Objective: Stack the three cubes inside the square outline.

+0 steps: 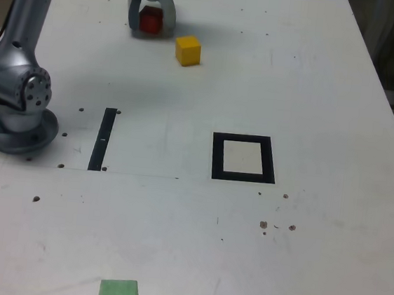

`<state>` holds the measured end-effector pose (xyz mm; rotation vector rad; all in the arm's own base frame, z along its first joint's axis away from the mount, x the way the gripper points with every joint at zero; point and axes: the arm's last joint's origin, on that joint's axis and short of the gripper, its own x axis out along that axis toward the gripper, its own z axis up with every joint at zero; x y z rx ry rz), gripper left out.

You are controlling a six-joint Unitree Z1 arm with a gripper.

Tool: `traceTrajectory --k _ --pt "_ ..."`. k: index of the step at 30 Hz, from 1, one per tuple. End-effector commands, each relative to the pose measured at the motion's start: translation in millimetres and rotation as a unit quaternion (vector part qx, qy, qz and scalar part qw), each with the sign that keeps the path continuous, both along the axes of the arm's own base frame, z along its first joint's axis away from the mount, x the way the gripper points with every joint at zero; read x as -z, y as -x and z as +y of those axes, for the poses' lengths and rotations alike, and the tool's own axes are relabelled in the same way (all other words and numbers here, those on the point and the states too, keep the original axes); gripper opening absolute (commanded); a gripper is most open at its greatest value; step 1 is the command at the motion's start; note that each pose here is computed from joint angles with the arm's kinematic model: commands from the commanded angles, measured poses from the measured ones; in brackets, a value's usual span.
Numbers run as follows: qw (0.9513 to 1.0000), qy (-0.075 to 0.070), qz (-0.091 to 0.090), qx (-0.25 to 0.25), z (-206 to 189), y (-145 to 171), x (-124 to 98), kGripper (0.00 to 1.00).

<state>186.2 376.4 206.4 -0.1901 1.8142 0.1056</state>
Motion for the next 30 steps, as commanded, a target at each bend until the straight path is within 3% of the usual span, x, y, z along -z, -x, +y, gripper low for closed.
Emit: traceTrajectory --k 1,10,15,23,30 --pt "1.0000 0.007 0.002 0.000 -0.1 -1.9 5.1 0.45" --pt "0.9999 -0.003 0.006 0.015 -7.5 -12.6 -3.8 0.44" --pt "0.9997 -0.013 -0.001 0.020 -11.9 -15.8 -14.3 0.42" --pt "0.9974 -0.053 -0.026 0.041 -32.2 -22.8 -61.4 0.39" --pt "0.9942 -0.072 -0.040 0.068 -65.5 -25.5 -103.9 0.38"
